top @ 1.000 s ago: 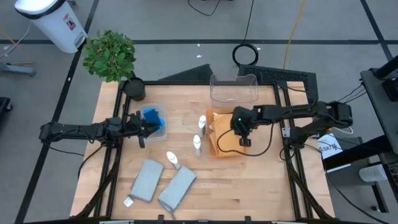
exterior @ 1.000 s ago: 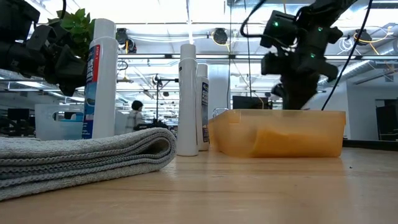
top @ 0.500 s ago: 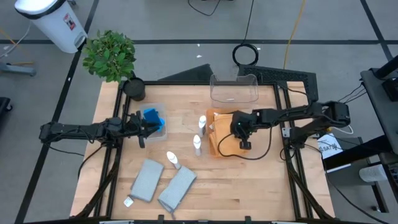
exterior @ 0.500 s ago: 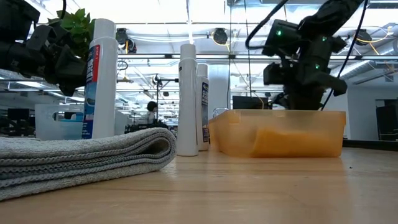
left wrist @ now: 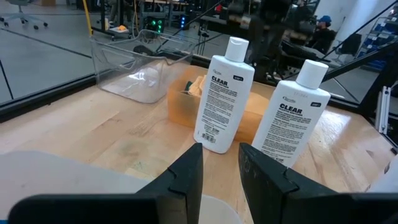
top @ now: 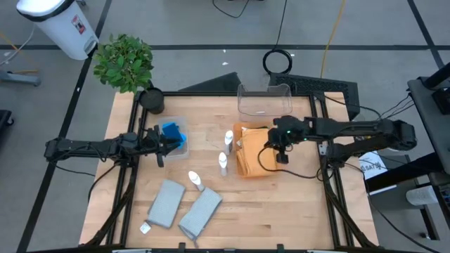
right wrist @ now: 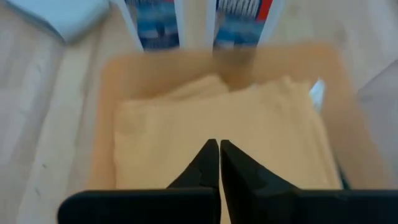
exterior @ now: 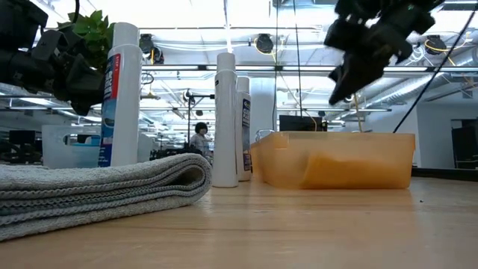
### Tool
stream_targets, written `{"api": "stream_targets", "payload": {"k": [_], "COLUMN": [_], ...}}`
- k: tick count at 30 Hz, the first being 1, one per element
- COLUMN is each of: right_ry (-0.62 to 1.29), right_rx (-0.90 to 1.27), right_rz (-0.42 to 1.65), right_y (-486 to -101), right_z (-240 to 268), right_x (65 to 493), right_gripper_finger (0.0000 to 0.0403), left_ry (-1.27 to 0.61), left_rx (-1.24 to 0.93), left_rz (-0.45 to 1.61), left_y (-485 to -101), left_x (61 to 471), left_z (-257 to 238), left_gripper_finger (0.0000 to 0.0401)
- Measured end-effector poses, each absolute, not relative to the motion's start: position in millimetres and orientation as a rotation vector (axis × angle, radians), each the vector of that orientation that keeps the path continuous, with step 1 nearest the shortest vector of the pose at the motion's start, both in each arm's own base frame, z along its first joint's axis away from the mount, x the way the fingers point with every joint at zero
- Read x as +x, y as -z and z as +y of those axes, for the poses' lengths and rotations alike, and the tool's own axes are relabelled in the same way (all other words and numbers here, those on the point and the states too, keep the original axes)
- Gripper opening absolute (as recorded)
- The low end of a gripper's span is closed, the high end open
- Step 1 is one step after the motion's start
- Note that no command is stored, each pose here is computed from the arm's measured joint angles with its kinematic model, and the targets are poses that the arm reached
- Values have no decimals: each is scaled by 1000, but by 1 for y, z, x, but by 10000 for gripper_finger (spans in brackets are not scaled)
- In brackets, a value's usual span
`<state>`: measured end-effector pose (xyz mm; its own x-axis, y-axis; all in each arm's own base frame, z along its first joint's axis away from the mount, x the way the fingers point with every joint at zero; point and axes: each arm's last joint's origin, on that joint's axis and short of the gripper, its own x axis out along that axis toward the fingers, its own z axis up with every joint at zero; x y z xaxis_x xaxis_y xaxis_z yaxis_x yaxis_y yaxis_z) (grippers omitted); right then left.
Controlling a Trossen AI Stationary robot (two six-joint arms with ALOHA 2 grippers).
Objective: Pick & Place Kitchen Items
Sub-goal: Put the gray microfiber cloth into the orange bin
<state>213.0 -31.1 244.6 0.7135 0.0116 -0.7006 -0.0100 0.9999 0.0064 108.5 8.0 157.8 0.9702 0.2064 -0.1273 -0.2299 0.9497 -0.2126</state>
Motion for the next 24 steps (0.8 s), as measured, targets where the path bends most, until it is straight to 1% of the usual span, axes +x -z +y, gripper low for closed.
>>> {"api": "stream_targets", "payload": {"k": [5,9,17,24], "right_ry": [-4,3,28,36], "right_rx": [-18,-36,-1,41], "right_rz": [651,537,293,190], "right_y": [-264,-268,-248,-228], "right_z": [-28,-24,-19,-16], "right_x": [191,171,139,120], "right_gripper_finger": [0,0,0,0], "left_ry": [-222,-222,-222,-222], "left_rx": [-228,-228,-228,-228], "left_rz": [104,104,105,104], "left_y": [-158,-158,-158,-158], "left_x": [108,108,108,108], "left_z": [8,8,8,8], "left_gripper_finger": [108,108,108,108]}}
